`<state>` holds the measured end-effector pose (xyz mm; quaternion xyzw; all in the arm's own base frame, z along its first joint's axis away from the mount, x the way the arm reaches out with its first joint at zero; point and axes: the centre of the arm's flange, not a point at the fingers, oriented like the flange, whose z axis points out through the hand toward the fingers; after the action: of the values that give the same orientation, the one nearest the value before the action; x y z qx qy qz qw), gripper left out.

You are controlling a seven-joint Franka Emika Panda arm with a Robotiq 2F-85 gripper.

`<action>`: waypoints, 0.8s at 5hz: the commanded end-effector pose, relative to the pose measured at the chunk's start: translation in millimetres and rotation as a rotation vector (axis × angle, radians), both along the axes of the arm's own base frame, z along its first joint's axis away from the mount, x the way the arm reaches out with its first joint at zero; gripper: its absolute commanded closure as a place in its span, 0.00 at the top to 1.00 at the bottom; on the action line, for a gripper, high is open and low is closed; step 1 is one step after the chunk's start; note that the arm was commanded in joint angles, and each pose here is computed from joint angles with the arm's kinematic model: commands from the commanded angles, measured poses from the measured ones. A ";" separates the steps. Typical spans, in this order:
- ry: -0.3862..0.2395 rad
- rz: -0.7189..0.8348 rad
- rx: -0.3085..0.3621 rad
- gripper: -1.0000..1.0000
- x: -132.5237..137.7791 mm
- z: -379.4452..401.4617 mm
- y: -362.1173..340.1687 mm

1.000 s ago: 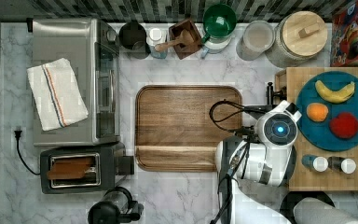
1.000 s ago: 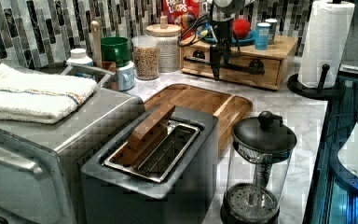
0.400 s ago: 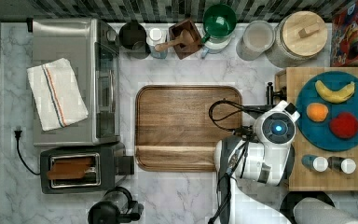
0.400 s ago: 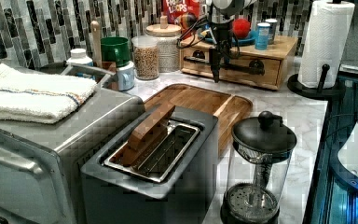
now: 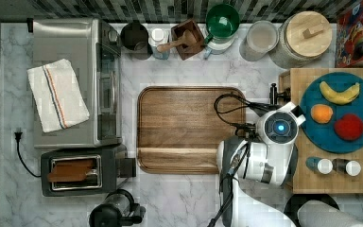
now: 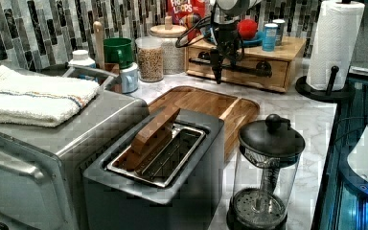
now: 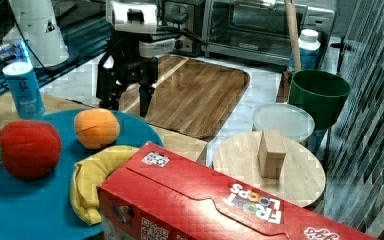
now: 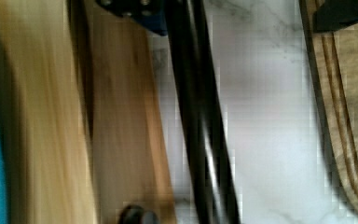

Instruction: Open the drawer.

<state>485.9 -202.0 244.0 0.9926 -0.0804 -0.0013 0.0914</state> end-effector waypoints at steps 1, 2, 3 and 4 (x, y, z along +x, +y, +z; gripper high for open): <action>-0.045 0.192 0.069 1.00 48.4 12.3 201.0; -0.062 0.176 0.086 1.00 46.7 16.2 233.0; -0.067 0.155 0.078 1.00 46.0 22.2 251.0; -0.069 0.173 0.069 1.00 42.8 23.7 265.1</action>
<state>513.3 -69.3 238.1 0.9950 -0.0662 -0.0151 0.0727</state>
